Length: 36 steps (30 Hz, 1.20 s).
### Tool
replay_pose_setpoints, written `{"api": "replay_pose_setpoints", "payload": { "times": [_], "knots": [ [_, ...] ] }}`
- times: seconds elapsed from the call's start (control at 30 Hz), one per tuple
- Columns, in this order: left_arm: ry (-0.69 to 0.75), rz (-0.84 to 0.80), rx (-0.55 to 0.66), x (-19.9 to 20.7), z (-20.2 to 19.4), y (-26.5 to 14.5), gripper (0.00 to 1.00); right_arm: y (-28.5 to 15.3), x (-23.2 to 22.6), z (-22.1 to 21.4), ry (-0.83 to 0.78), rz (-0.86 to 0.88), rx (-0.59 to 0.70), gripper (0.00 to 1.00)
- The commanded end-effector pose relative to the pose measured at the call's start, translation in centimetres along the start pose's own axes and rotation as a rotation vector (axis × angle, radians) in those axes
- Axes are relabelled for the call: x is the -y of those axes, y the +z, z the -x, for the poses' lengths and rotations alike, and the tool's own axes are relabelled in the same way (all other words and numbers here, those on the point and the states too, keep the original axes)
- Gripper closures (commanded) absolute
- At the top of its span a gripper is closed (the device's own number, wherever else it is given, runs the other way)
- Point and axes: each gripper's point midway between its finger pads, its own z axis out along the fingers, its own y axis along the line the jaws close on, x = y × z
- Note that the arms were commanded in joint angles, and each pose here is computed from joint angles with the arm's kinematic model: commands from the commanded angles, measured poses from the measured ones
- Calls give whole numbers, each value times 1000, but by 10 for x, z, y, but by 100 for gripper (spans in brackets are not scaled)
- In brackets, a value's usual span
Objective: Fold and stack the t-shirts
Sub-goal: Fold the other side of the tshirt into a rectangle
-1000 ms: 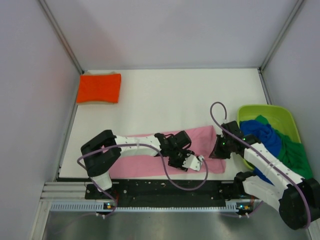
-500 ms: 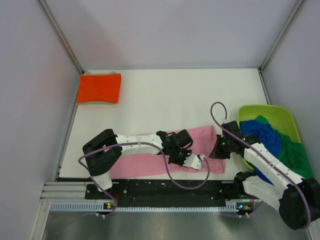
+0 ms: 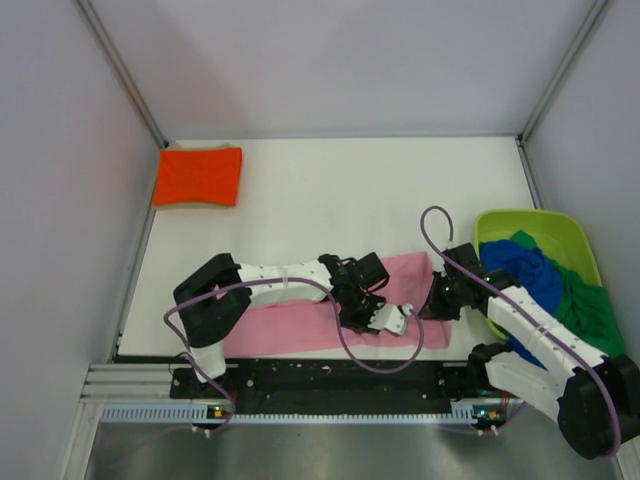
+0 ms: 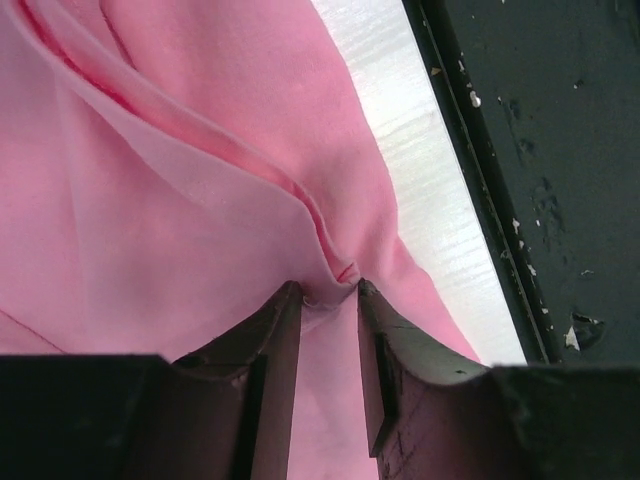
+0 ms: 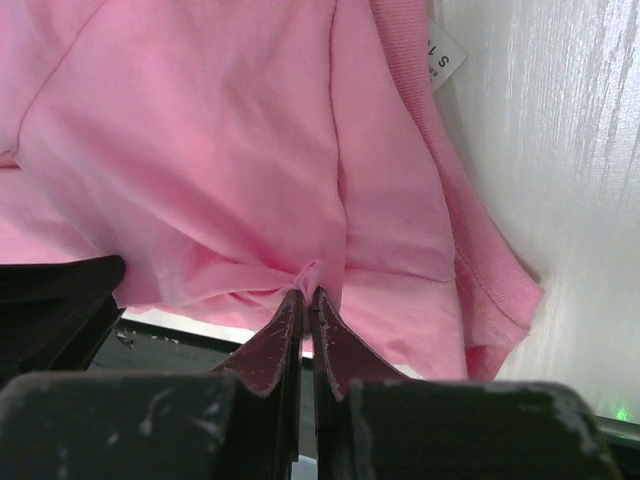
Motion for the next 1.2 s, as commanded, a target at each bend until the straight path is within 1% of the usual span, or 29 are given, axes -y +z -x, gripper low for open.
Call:
{"api": "replay_pose_setpoints", "payload": {
  "times": [0.0, 0.07, 0.17, 0.23, 0.3, 0.37, 0.47, 0.57, 0.63, 0.73, 0.77, 0.8, 1.0, 1.17],
  "knots": [
    [-34, -36, 35, -4, 13, 4, 66, 1, -1, 0, 2, 1, -3, 100],
    [-61, -54, 43, -3, 14, 9, 66, 1, -1, 0, 2, 1, -3, 100],
    [-78, -72, 56, -1, 19, 10, 72, 1, -1, 0, 2, -1, -2, 100],
    [-76, -86, 64, 2, 22, 7, 72, 1, -1, 0, 1, 1, -3, 100],
    [-66, -94, 81, 5, 27, 0, 68, 0, -1, 0, 0, 3, -1, 100],
    [-51, -90, 92, 6, 30, -6, 60, 1, -1, 0, 1, 1, -3, 100],
    [-46, -67, 78, 4, 27, -8, 60, 1, -1, 0, 2, 0, -3, 100],
    [-49, -44, 41, -2, 20, -5, 67, 0, -2, 0, -3, 5, -3, 100],
    [-65, -31, 29, -4, 17, -5, 76, 0, -1, 0, -1, 4, -3, 100],
    [-58, -47, 60, 2, 25, -13, 87, 0, -2, 0, -6, 5, -3, 100],
    [-56, -41, 66, 2, 27, -16, 96, 0, -2, 0, -4, 5, -3, 100],
    [-48, -35, 63, 1, 27, -18, 100, 0, -2, 0, -3, 5, -2, 100],
    [-46, -53, 63, 2, 20, -33, 100, -4, -5, -7, 5, 26, -37, 100],
    [-63, -92, 40, 8, 6, -22, 100, 0, -7, -28, 23, 48, -121, 100]
  ]
}}
